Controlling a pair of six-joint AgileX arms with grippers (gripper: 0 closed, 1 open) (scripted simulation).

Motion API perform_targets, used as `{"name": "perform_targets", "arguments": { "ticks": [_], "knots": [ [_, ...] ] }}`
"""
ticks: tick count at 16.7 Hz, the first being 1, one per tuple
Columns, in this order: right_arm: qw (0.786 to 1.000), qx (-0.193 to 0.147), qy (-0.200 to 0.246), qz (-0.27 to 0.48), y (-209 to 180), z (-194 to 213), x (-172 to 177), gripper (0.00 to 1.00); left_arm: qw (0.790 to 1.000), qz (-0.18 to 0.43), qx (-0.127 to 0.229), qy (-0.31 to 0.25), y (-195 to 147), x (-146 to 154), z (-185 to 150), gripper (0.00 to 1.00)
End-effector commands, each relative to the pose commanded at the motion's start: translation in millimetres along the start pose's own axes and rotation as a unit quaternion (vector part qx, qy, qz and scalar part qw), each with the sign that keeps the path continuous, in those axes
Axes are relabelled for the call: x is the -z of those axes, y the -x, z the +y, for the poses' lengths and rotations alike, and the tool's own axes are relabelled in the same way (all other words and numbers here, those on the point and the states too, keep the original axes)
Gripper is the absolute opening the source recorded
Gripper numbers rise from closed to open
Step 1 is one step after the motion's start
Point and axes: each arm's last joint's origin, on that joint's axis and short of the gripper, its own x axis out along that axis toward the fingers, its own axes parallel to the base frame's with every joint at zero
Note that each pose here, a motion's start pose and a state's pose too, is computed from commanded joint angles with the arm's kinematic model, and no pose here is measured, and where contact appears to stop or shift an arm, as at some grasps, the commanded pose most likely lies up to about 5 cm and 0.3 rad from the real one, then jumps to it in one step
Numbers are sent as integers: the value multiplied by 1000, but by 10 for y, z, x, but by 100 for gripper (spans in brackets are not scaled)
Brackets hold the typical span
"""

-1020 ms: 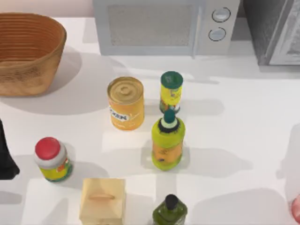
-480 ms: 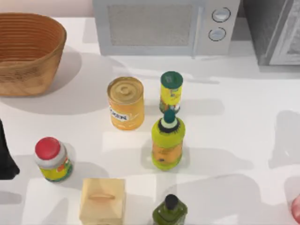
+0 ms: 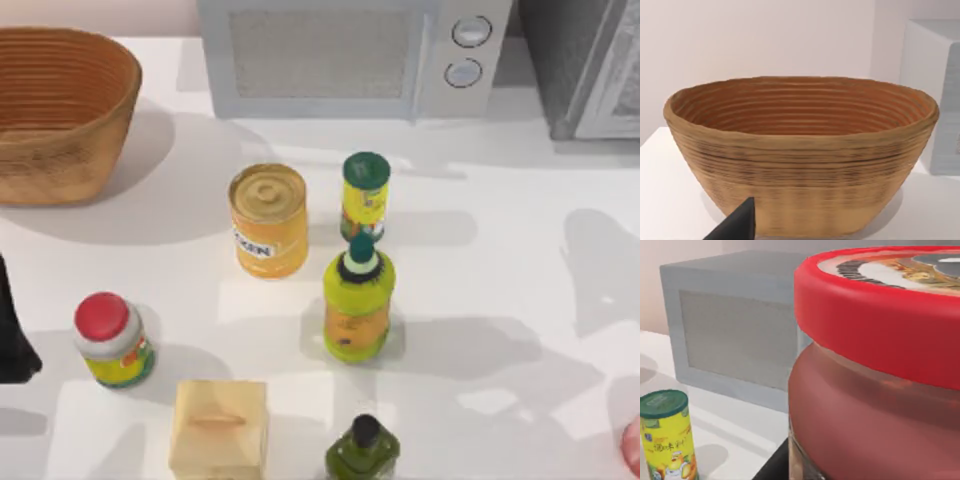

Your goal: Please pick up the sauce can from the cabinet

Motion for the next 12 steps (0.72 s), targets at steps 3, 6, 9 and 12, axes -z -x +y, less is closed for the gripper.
{"name": "perform_targets", "arguments": {
  "ticks": [3, 6, 9, 12],
  "knots": [
    [999, -50, 1, -1, -88, -143, 199, 0, 1000, 0, 0, 0, 0, 0, 0, 100],
    [996, -92, -2, 2, -122, -244, 429, 0, 1000, 0, 0, 0, 0, 0, 0, 100],
    [992, -123, -3, 2, -117, -298, 611, 0, 1000, 0, 0, 0, 0, 0, 0, 100],
    [990, -140, -1, 1, -103, -319, 707, 0, 1000, 0, 0, 0, 0, 0, 0, 100]
  ]
}}
